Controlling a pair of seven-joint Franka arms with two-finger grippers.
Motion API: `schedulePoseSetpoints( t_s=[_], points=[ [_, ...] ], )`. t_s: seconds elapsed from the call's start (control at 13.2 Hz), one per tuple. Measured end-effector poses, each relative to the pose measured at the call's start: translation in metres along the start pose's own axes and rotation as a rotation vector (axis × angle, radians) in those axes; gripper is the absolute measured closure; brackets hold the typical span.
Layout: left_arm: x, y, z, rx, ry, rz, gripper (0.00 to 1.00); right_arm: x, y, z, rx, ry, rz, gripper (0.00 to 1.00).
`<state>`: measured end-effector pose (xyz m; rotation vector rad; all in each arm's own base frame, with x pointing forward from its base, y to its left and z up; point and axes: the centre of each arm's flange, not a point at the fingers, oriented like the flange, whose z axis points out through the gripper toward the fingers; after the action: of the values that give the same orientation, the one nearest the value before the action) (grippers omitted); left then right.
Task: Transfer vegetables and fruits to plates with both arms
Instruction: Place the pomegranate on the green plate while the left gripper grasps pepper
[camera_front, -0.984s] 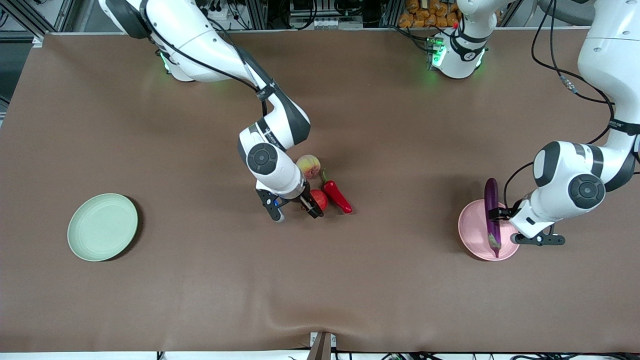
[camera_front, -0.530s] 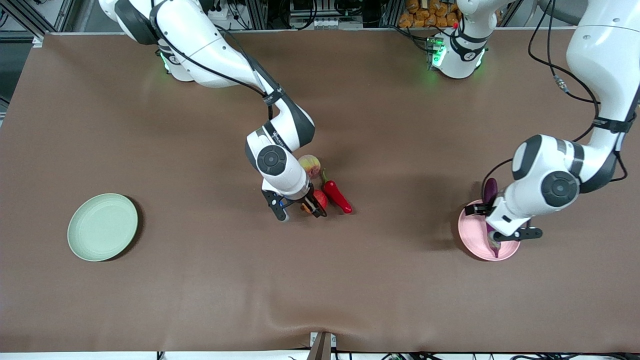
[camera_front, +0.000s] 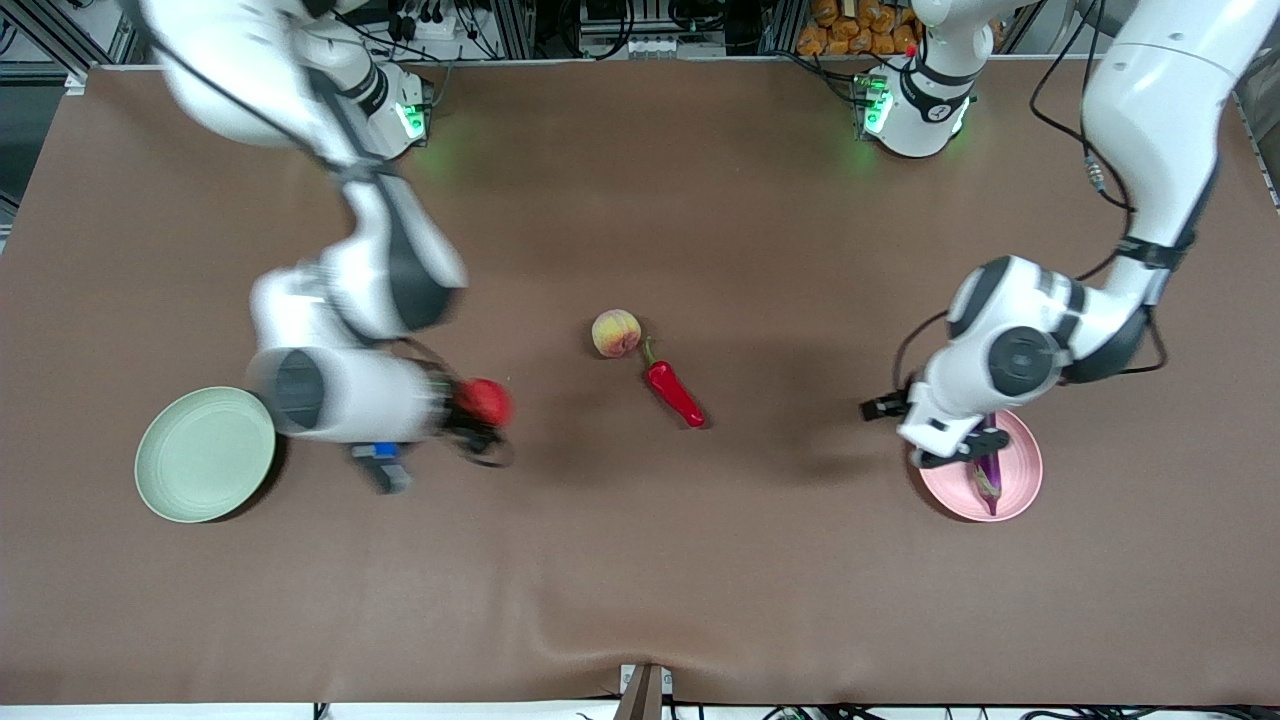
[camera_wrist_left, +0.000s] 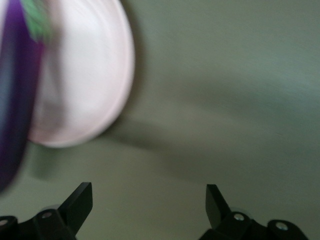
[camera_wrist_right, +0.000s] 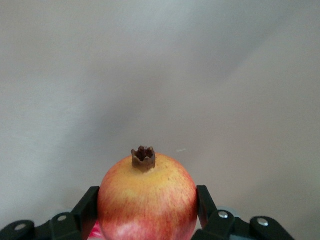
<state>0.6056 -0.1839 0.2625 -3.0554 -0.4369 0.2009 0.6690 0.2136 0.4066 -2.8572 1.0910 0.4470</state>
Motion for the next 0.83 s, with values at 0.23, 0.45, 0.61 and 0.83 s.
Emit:
schedulePoseSetpoints(
  t_s=[0.23, 0.45, 0.61, 0.83],
  points=[
    [-0.046, 0.071, -0.003, -0.007, 0.020, -0.064, 0.00, 0.060, 0.081, -0.041, -0.035, -0.038, -0.213, 0.18],
    [-0.075, 0.135, -0.008, -0.048, 0.028, -0.138, 0.00, 0.143, 0.164, -0.024, -0.092, -0.015, -0.451, 0.18],
    [-0.093, 0.177, -0.007, -0.082, 0.024, -0.199, 0.00, 0.204, 0.225, -0.008, -0.059, 0.006, -0.579, 0.18],
    [-0.112, 0.225, 0.007, -0.129, 0.034, -0.294, 0.00, 0.280, 0.300, 0.031, -0.067, 0.073, -0.714, 0.18]
  ],
)
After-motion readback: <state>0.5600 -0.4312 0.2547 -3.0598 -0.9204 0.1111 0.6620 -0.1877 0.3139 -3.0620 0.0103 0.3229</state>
